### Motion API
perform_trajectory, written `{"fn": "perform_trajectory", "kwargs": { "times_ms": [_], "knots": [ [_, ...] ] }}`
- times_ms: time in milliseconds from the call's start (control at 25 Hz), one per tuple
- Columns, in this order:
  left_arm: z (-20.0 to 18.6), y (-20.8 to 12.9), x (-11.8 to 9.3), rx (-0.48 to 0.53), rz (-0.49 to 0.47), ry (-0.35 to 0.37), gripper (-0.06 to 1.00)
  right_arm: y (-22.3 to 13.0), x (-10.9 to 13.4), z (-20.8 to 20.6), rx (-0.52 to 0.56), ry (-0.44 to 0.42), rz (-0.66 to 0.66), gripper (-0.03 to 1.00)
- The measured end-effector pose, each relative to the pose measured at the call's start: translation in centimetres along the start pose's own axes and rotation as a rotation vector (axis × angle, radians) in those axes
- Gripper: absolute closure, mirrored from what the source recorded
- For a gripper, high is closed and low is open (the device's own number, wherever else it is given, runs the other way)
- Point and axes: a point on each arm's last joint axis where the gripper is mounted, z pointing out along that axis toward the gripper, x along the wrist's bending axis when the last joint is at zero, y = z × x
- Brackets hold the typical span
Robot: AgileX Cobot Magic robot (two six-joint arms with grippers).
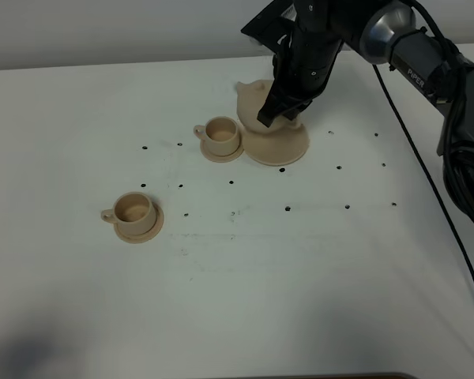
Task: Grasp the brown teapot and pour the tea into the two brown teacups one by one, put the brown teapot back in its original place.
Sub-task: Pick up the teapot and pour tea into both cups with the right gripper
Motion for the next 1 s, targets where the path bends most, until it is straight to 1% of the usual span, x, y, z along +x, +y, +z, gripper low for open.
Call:
{"fn": "perform_trajectory", "kwargs": {
  "times_ms": [280,520,640,800,880,1000],
  "knots": [
    [0.0,0.0,0.0,0.000,0.000,0.000,0.51,0.2,-0.2,-1.0,-0.017,-0.027,-0.061,0.88],
    [0.0,0.0,0.0,0.000,0.000,0.000,0.51,0.5,0.5,-4.5,-0.067,-0.045,-0.087,0.88],
    [0.0,0.0,0.0,0.000,0.000,0.000,0.51,0.0,1.1,-5.6,-0.058,-0.039,-0.099,0.88],
    [0.0,0.0,0.0,0.000,0.000,0.000,0.51,-0.5,1.9,-5.3,-0.023,-0.030,-0.122,0.88],
    [0.0,0.0,0.0,0.000,0.000,0.000,0.51,-0.5,2.4,-5.1,-0.005,-0.044,-0.152,0.88],
    [0.0,0.0,0.0,0.000,0.000,0.000,0.51,-0.2,3.2,-5.1,0.013,-0.090,-0.200,0.88]
  ]
}}
